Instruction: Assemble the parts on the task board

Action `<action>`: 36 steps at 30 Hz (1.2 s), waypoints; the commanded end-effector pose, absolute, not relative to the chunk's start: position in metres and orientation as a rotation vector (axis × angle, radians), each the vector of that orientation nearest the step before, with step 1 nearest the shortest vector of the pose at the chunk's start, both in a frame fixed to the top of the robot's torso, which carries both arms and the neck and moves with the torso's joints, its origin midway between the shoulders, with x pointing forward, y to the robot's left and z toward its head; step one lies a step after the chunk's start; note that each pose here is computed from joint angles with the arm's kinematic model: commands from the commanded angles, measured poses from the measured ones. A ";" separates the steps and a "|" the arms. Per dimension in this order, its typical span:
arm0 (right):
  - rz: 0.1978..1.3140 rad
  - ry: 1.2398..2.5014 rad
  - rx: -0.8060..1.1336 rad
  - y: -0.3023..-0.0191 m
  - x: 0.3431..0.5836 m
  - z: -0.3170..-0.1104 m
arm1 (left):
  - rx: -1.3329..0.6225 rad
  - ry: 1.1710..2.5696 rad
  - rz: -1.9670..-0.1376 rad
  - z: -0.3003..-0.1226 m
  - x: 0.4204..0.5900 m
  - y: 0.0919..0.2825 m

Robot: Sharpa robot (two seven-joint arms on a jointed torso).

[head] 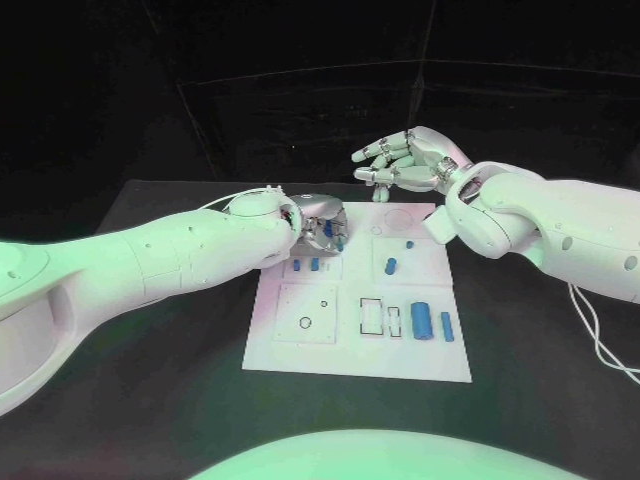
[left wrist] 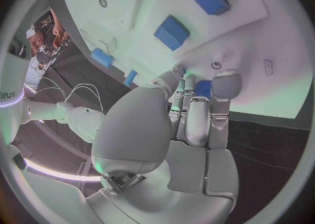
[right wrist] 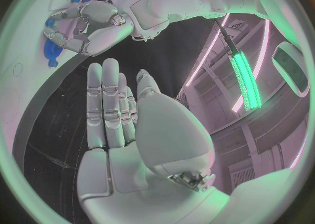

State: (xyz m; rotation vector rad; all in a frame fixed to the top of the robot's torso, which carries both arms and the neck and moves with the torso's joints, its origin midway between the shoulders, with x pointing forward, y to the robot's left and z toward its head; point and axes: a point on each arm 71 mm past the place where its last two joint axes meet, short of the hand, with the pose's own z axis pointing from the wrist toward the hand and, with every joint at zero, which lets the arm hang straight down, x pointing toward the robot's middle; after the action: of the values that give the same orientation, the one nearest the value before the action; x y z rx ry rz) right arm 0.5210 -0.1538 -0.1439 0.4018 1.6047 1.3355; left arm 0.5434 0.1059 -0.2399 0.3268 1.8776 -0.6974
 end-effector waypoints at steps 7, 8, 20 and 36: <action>1.349 1.597 0.395 -0.152 0.521 -0.142 | 0.324 1.925 -0.652 -0.248 0.542 0.108; 1.349 1.597 0.395 -0.152 0.521 -0.142 | 0.322 1.925 -0.649 -0.248 0.543 0.108; 1.351 1.599 0.395 -0.152 0.521 -0.143 | 0.308 1.899 -0.660 -0.246 0.544 0.111; 1.338 1.597 0.404 -0.157 0.523 -0.145 | 0.191 1.788 -0.766 -0.215 0.540 0.128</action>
State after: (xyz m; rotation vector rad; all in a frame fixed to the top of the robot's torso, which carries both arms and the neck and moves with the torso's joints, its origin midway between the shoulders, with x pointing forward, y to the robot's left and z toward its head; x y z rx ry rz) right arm 0.5226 -0.1566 -0.1463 0.4077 1.6045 1.3281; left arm 0.5400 0.1268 -0.2182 0.2289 1.8108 -0.7466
